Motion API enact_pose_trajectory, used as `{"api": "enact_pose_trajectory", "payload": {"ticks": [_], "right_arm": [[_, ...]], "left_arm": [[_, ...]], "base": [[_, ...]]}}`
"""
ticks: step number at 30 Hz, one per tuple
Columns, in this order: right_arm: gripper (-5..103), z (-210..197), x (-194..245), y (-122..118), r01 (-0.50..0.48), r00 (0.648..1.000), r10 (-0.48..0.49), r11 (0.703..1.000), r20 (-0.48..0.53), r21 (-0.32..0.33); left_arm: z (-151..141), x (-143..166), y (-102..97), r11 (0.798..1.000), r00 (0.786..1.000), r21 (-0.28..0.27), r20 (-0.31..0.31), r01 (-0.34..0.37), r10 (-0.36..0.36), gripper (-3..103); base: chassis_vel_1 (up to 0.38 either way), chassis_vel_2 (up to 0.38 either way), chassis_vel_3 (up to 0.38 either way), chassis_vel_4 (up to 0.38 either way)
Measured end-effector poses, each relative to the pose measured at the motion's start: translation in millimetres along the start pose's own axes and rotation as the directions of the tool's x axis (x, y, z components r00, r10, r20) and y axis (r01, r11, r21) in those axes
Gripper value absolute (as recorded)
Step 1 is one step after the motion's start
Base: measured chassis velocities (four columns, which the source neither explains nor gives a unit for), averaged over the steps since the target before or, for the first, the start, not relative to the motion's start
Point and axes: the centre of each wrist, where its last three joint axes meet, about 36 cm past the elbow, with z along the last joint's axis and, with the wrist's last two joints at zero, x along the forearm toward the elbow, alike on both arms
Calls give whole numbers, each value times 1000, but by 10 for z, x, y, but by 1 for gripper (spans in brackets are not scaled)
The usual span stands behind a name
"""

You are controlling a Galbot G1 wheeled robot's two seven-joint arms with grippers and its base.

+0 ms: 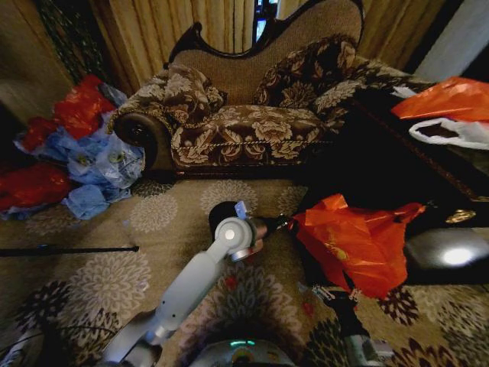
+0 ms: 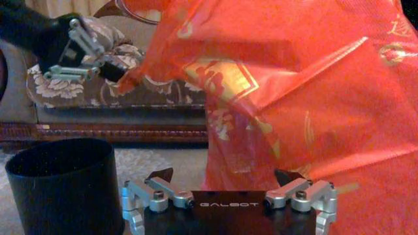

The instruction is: Place a garbage bag over the trash bin.

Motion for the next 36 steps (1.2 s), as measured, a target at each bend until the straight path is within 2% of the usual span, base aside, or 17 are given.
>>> {"api": "enact_pose_trajectory", "payload": {"ticks": [2,4,9,24,36], "right_arm": [[100,-1,0,0,0,1000,0,1000,0,0],[100,-9,0,2,1,1000,-1,1000,3,0],[100,-9,5,6,0,1000,0,1000,4,0],[100,-29,-7,-4,4,1000,-4,1000,13,5],[100,-63,-15,-19,3,1000,-3,1000,25,3]], "left_arm": [[-3,6,16,1000,1000,1,1,3,-3,0],[-24,61,143,1000,1000,13,13,22,-22,0],[-68,165,314,998,998,33,35,48,-49,0],[-327,404,602,994,988,54,119,91,-97,0],[-516,594,831,986,970,82,188,143,-156,0]], "base": [[0,0,0,0],[0,0,0,0],[0,0,0,0],[0,0,0,0],[0,0,0,0]]}}
